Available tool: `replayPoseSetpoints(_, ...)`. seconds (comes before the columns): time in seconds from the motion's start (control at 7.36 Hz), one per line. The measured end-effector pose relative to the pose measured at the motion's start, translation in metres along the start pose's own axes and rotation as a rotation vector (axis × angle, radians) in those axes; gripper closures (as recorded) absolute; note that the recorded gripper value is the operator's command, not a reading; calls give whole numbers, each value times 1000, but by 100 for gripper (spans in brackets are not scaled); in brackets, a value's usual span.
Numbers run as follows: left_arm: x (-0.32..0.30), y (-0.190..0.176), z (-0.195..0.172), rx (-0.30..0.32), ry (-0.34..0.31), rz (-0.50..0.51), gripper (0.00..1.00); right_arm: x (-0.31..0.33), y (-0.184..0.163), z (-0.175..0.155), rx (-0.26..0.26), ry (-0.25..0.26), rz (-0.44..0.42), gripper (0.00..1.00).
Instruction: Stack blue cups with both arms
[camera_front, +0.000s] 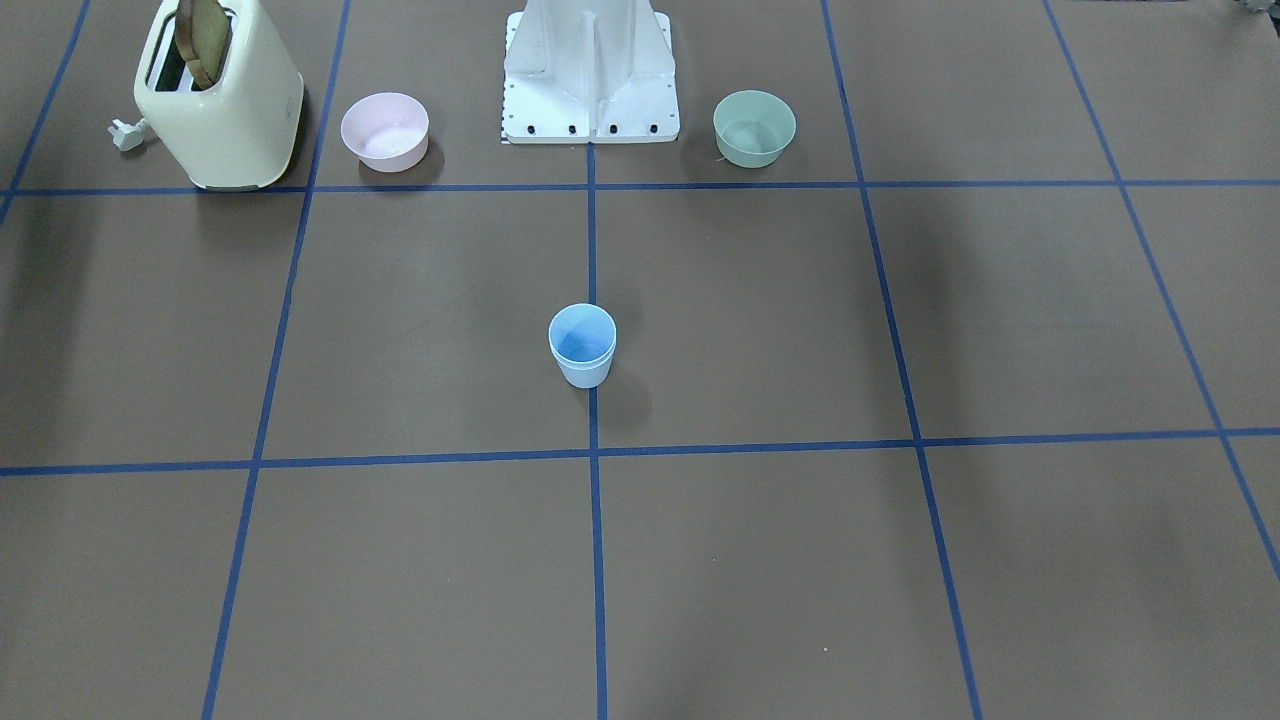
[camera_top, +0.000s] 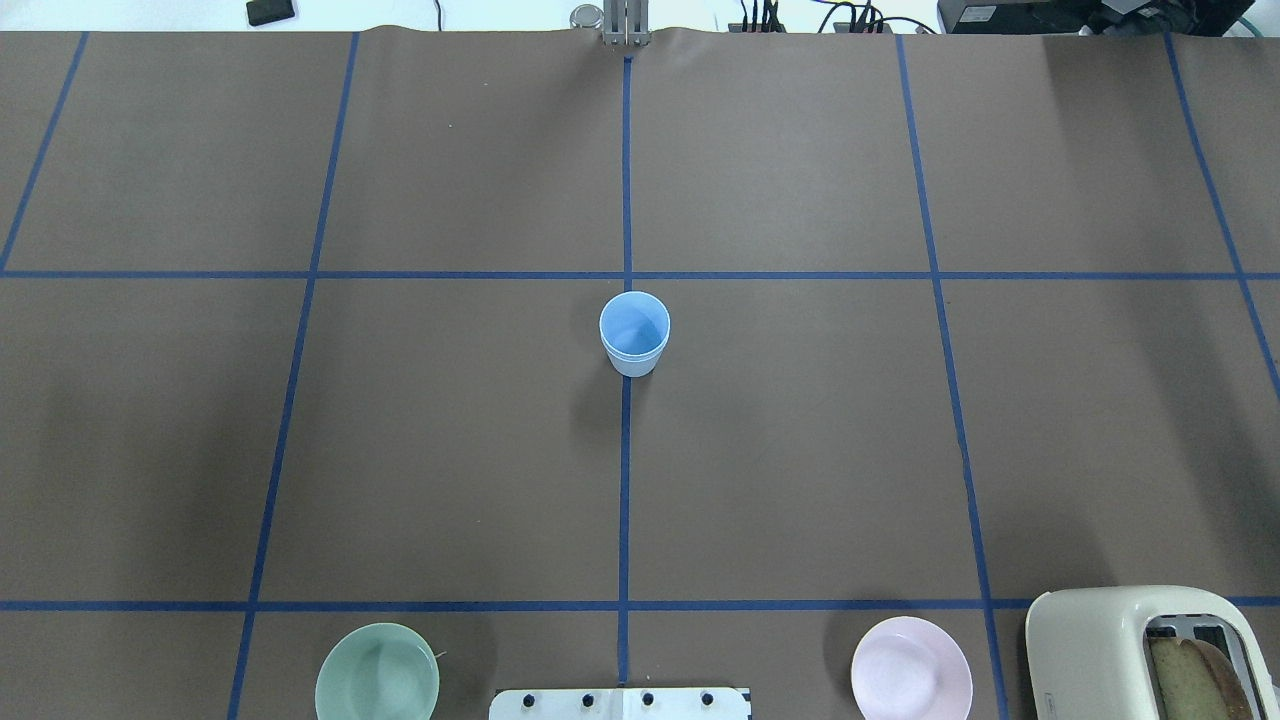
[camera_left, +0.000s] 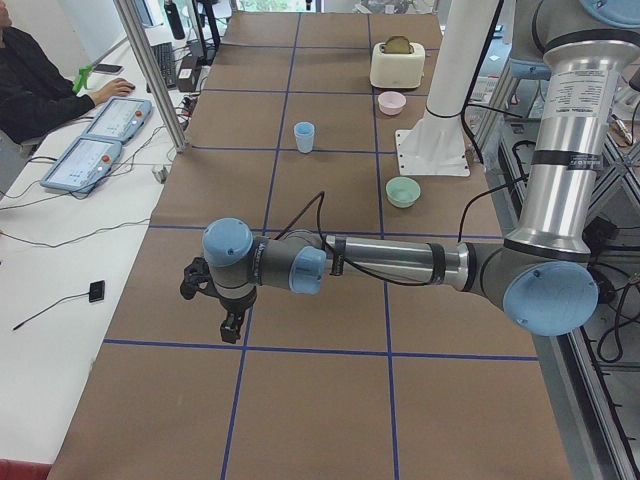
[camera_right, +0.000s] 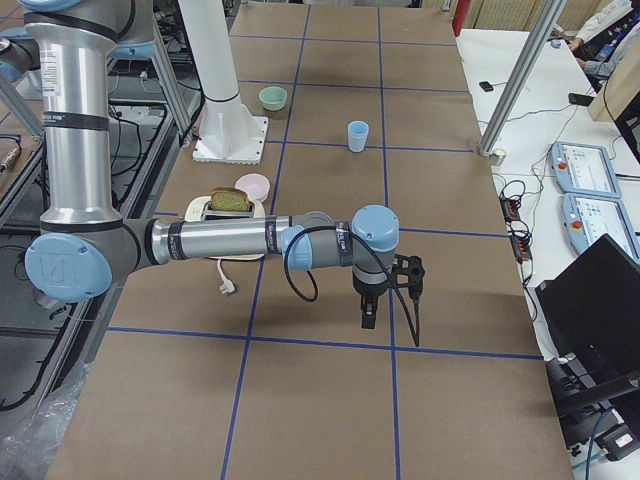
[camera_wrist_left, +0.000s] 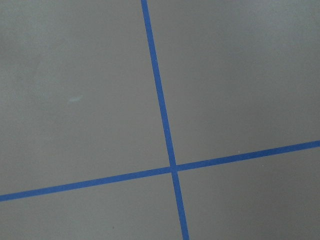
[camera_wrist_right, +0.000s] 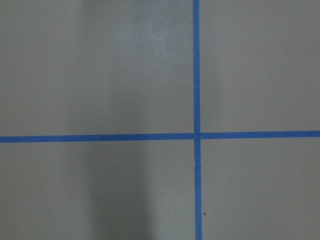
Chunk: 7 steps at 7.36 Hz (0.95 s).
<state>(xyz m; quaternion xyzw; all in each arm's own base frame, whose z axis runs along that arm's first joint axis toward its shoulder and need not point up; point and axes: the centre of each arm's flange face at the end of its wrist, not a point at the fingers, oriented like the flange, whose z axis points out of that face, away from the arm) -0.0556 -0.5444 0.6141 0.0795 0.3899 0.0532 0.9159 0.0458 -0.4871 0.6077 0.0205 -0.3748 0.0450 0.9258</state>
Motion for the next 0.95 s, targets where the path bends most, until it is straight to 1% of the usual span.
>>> replayPoseSetpoints(0.41, -1, 9, 4, -24, 24, -26, 0, 8, 20, 1, -14, 2, 18, 0)
replayPoseSetpoints(0.68, -5, 17, 8, -33, 26, -36, 0, 10, 23, 2, -18, 2, 21, 0)
replayPoseSetpoints(0.95, -5, 18, 8, -33, 25, -38, 0, 10, 24, 3, -19, -2, 21, 0)
